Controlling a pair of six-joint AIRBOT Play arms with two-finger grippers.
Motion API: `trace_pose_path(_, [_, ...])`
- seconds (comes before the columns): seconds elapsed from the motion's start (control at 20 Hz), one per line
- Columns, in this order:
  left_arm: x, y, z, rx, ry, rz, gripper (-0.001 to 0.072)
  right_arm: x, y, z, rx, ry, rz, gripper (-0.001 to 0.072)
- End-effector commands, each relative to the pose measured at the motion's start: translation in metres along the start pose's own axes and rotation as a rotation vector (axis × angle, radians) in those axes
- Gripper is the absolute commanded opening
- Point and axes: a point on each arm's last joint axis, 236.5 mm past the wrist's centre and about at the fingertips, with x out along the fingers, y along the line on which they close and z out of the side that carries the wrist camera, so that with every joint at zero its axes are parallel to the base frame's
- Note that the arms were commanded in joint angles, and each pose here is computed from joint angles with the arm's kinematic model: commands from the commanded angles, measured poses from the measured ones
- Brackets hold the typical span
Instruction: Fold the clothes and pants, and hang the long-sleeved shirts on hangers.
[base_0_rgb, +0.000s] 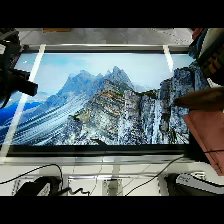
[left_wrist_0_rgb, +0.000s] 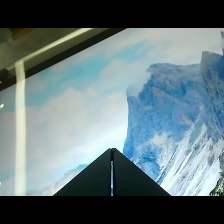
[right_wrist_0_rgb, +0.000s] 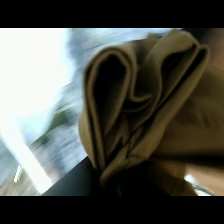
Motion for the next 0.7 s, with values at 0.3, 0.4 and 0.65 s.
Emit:
trace_pose_path(0.3, [-0.002, -0.011, -0.022, -0.001, 0.091, -0.048, 0.0013, -0.068, -0.155, -0.019, 0.542, -0.195, -0.522, 0.0024])
trace_pose_path(0.4, [-0.002, -0.011, -0.022, -0.001, 0.09, -0.047, 0.0012, -0.066, -0.156, -0.013, 0.55, -0.219, -0.516, 0.0244])
trace_pose_path(0.65, [-0.002, -0.011, -0.022, 0.0, 0.09, -0.047, 0.0012, -0.065, -0.154, -0.014, 0.516, -0.204, -0.511, 0.0684])
